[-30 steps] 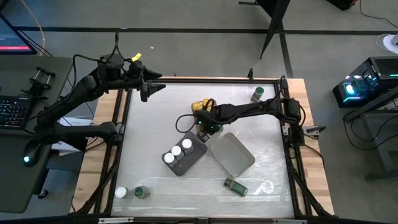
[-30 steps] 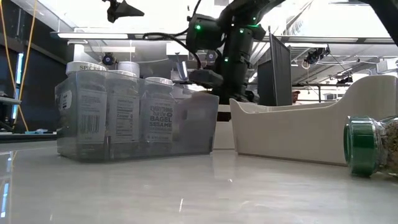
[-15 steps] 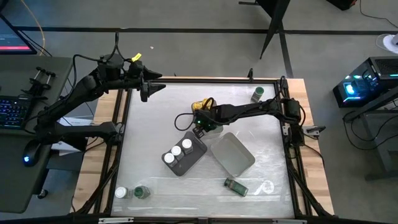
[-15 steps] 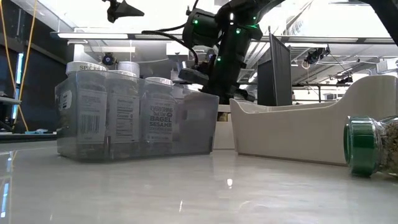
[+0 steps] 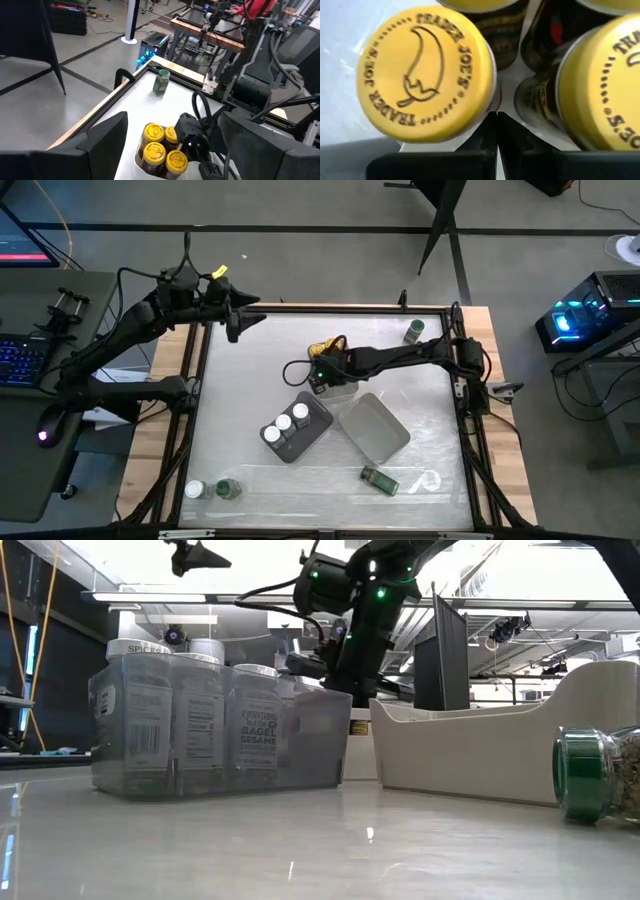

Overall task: Sort spices by type
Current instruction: Put the yellow seasoning bottle into the white bin, then put the bottom right green seasoning bottle into the gray bin

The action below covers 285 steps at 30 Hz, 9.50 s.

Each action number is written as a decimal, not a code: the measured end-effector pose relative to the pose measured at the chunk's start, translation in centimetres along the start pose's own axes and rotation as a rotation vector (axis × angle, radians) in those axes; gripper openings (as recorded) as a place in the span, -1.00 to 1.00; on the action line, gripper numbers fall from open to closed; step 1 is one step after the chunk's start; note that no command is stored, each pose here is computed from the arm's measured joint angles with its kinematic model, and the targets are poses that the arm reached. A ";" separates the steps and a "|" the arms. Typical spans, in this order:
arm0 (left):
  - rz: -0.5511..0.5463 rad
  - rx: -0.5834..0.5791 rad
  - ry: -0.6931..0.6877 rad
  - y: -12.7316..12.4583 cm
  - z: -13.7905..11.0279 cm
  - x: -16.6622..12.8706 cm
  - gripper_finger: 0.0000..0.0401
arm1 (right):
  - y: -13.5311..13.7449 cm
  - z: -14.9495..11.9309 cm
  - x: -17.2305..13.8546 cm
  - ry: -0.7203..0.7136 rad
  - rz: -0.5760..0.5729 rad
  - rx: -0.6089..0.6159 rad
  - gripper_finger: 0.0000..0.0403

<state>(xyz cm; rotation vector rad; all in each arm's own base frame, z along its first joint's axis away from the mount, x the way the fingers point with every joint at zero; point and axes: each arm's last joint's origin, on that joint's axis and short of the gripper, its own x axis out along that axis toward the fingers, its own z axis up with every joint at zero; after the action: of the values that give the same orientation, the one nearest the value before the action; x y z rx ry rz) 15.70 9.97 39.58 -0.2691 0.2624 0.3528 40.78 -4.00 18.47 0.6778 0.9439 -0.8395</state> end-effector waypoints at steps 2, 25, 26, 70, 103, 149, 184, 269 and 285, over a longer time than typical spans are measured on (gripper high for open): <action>0.003 0.000 0.000 0.0 0.0 0.0 0.52 | -0.1 -0.1 -0.4 0.047 0.021 0.004 -1.00; 0.007 -0.018 0.000 0.0 0.0 0.0 0.52 | 1.3 0.3 -1.5 -0.062 0.123 0.045 -1.00; 0.007 -0.019 0.000 0.0 0.0 0.0 0.52 | 1.2 0.3 -1.5 -0.068 0.117 0.046 -1.00; -0.068 0.000 0.034 -0.1 -0.2 0.3 0.52 | 3.7 -21.3 -18.4 0.617 0.306 -0.312 0.55; -0.159 -0.087 0.017 -2.4 -0.1 1.0 0.52 | 4.2 -29.4 -13.0 0.388 0.054 -0.547 0.67; -0.464 0.893 0.393 -13.8 -2.4 13.8 0.52 | 1.4 -9.8 -19.5 0.112 0.490 -0.635 -0.04; -0.436 1.345 0.290 -19.9 -4.3 11.9 0.52 | 0.9 -4.2 -18.4 0.050 0.722 -0.724 -0.04; -0.447 1.272 0.405 -19.8 -5.6 12.6 -0.19 | -1.0 -2.4 -20.6 0.202 0.896 -0.473 0.88; -0.288 0.828 0.621 -17.4 -8.1 20.5 -0.19 | -12.0 -6.6 -29.3 -0.046 0.332 -0.213 0.82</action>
<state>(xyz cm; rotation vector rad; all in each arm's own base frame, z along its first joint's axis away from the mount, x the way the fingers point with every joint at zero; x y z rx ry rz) 39.03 -1.96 29.65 0.4138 0.9370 -0.1531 18.22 4.23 40.09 0.6064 0.8366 -0.4520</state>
